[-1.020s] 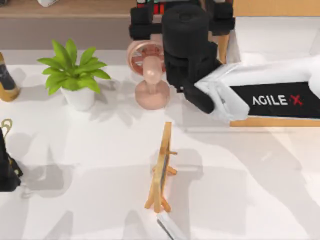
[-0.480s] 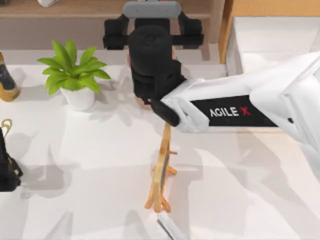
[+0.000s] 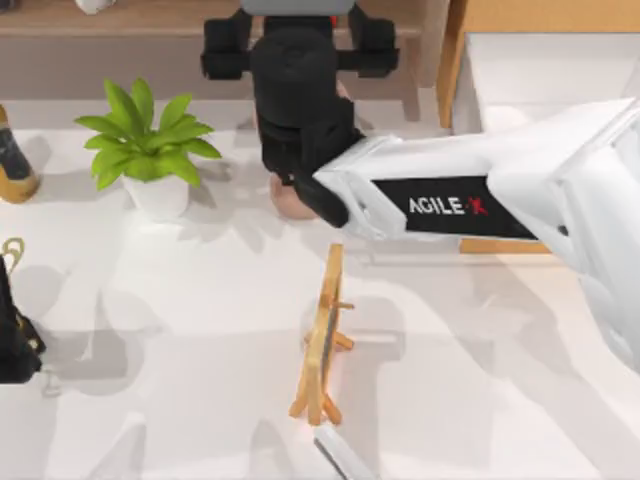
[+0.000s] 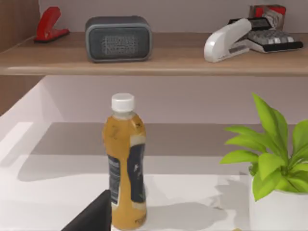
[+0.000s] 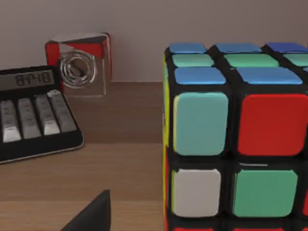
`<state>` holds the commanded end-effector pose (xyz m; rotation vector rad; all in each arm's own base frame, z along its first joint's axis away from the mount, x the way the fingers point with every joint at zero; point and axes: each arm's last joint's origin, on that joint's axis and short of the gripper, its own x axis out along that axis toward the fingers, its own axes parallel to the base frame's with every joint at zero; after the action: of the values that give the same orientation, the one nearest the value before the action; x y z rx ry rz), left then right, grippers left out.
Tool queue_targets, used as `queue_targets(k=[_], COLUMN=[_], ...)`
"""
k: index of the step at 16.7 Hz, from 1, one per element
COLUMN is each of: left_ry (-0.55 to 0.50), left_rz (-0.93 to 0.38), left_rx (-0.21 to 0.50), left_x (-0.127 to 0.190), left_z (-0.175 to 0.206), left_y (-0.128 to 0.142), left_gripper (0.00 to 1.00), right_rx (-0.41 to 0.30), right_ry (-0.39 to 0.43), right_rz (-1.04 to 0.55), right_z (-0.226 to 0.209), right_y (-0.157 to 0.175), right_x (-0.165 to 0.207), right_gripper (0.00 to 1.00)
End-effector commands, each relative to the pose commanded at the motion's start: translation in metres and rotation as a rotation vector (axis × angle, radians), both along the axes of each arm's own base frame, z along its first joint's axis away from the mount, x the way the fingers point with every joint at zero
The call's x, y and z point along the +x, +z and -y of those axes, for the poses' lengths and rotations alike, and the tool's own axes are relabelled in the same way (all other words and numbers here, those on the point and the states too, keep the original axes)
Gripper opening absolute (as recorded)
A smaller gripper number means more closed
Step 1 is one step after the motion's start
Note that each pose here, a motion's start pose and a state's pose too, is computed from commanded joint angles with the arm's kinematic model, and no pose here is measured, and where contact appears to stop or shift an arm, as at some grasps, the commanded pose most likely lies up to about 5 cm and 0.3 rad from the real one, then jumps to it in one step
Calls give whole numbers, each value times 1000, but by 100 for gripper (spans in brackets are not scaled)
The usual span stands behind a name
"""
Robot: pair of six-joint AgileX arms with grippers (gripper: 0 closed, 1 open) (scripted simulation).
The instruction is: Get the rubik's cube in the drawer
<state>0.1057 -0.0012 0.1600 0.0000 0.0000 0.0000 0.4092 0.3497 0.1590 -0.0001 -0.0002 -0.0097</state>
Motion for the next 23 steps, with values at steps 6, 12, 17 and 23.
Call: queue_targets(k=[6,12,17,23], left_ry=[0,0,0,0], left_rz=[0,0,0,0], left_rx=[0,0,0,0], left_x=[0,0,0,0], left_z=[0,0,0,0], left_y=[0,0,0,0], left_gripper=[100,100,100,100], right_rx=[0,0,0,0], right_ry=[0,0,0,0], right_rz=[0,0,0,0], right_z=[2,2,2,2], right_y=[0,0,0,0], right_x=[33,34,34,34], right_gripper=[100,85,47,2])
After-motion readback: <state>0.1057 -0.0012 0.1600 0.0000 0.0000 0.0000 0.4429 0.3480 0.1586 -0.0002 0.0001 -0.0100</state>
